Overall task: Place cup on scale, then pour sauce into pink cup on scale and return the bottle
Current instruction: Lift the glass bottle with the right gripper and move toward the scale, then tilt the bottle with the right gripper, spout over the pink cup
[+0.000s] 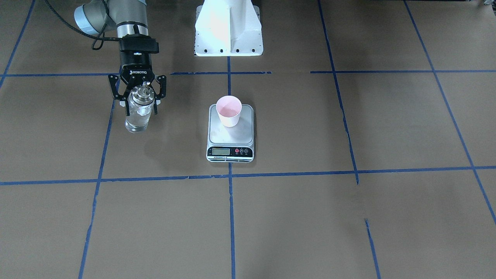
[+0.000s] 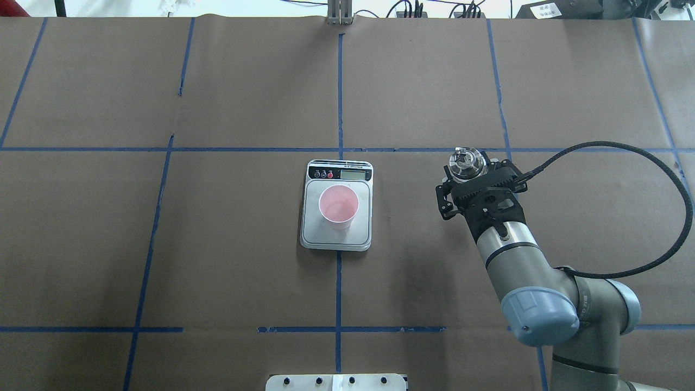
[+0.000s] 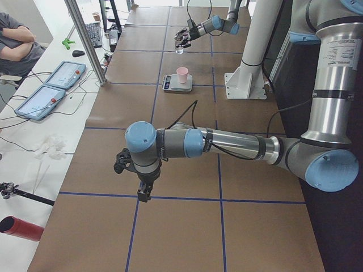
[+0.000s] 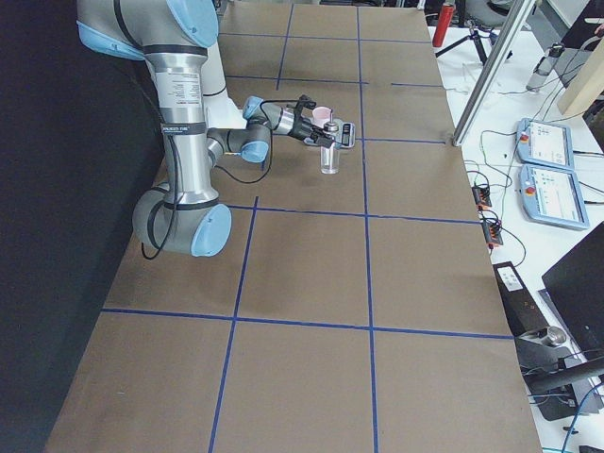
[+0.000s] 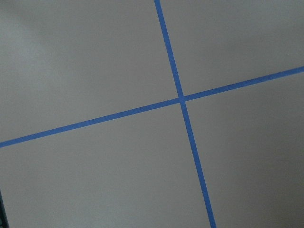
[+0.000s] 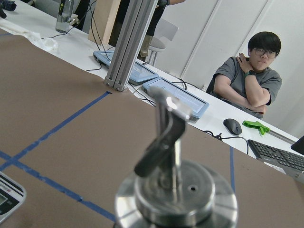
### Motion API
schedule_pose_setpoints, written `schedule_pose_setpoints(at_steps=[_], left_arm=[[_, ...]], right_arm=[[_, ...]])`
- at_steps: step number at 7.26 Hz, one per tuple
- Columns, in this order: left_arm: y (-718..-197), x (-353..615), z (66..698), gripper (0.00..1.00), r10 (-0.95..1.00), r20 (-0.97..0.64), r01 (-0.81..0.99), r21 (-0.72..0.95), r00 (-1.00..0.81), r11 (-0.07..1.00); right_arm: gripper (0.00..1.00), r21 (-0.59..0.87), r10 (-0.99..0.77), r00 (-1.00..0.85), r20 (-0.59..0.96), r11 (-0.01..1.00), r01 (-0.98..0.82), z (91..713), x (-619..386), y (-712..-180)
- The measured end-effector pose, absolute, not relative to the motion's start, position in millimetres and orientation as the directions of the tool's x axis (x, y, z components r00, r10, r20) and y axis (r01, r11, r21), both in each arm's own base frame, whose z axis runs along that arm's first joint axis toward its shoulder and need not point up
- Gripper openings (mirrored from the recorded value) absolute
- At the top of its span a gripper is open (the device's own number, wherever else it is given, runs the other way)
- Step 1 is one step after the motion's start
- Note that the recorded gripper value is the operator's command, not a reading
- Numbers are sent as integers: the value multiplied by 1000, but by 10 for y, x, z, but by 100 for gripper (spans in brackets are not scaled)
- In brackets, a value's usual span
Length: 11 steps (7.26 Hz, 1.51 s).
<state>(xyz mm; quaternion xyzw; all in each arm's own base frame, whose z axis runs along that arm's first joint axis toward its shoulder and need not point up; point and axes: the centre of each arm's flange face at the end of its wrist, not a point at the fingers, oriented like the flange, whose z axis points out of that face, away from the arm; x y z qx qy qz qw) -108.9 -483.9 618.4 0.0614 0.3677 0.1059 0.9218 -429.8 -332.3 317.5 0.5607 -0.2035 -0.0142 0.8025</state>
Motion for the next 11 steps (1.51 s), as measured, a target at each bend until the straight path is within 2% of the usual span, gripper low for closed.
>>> schedule_pose_setpoints(at_steps=[5,8,11], left_arm=[[-4730,-1046,6293,100,247,-670,-156,193,700,969],[-4736,-1044,6267,100,251,-669,-157,200,699,967],[-4746,-1045,6253,100,254,-668,-157,203,700,967]], right_arm=[[0,948,-276,958,-73,278,152,2708,-4505,-3461],[0,867,-245,910,-335,299,399,2226,-4937,-3566],[0,775,-254,823,-508,282,566,2314,-5240,-3646]])
